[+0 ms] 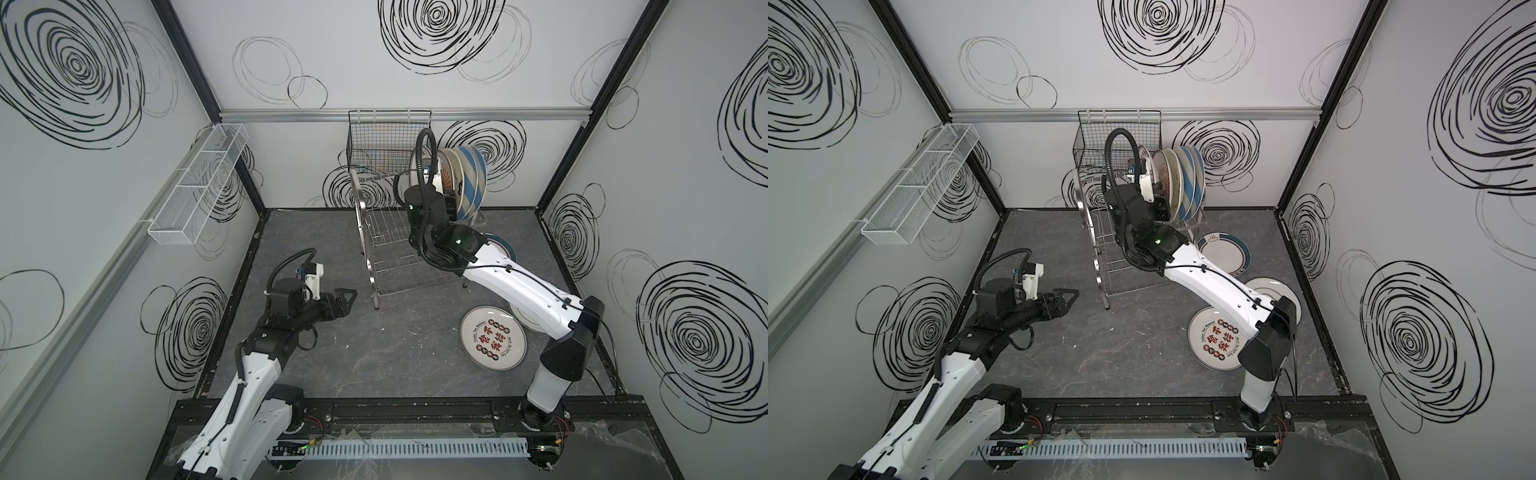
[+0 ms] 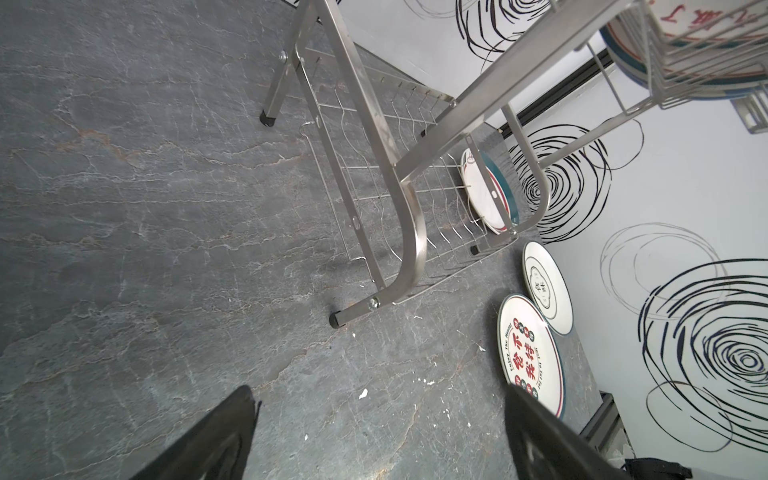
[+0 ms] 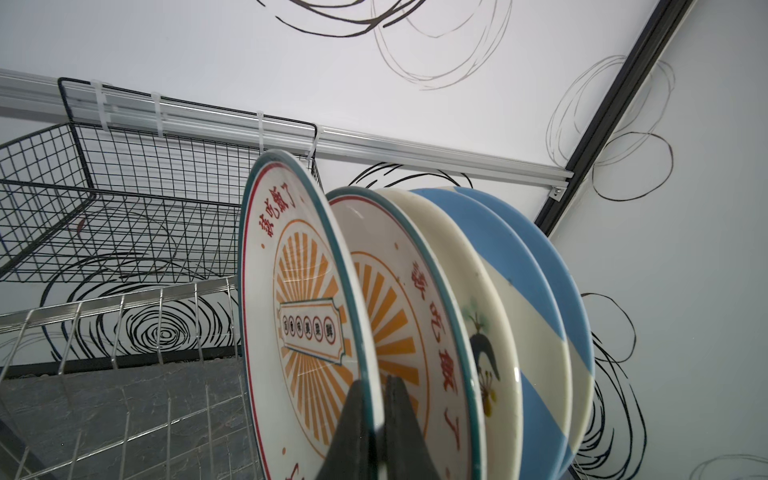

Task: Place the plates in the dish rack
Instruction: 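Lower the sunburst plate into the rack slot with the right gripper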

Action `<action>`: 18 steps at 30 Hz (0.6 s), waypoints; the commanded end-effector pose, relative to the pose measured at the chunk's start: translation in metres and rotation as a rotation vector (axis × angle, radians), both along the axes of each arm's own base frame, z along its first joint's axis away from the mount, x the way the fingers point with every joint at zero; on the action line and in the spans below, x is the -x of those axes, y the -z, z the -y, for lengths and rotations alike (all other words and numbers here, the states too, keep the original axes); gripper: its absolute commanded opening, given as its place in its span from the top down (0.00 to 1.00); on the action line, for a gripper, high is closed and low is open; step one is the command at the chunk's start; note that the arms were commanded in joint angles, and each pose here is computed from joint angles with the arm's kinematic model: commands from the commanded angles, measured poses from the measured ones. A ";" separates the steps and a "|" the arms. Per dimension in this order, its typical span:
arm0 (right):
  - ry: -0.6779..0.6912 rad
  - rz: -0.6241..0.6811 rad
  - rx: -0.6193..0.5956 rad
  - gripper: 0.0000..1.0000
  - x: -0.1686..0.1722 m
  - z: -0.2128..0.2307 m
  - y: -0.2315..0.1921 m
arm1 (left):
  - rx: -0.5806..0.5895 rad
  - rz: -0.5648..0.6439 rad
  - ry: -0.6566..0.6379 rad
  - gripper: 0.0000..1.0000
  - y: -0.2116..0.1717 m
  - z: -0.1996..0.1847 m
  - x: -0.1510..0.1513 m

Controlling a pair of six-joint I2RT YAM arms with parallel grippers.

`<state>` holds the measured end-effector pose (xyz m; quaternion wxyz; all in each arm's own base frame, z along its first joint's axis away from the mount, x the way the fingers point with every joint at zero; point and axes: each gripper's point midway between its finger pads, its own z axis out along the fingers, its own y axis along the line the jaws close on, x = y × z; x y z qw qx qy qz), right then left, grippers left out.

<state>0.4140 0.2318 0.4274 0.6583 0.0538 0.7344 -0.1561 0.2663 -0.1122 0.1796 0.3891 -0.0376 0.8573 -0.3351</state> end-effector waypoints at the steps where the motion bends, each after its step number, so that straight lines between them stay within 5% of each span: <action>1: 0.017 0.033 -0.057 1.00 0.004 0.008 -0.010 | 0.002 0.046 0.013 0.04 -0.006 0.001 -0.004; 18: -0.002 0.043 -0.057 0.84 0.012 0.017 -0.027 | -0.001 0.050 0.007 0.04 -0.006 0.000 -0.004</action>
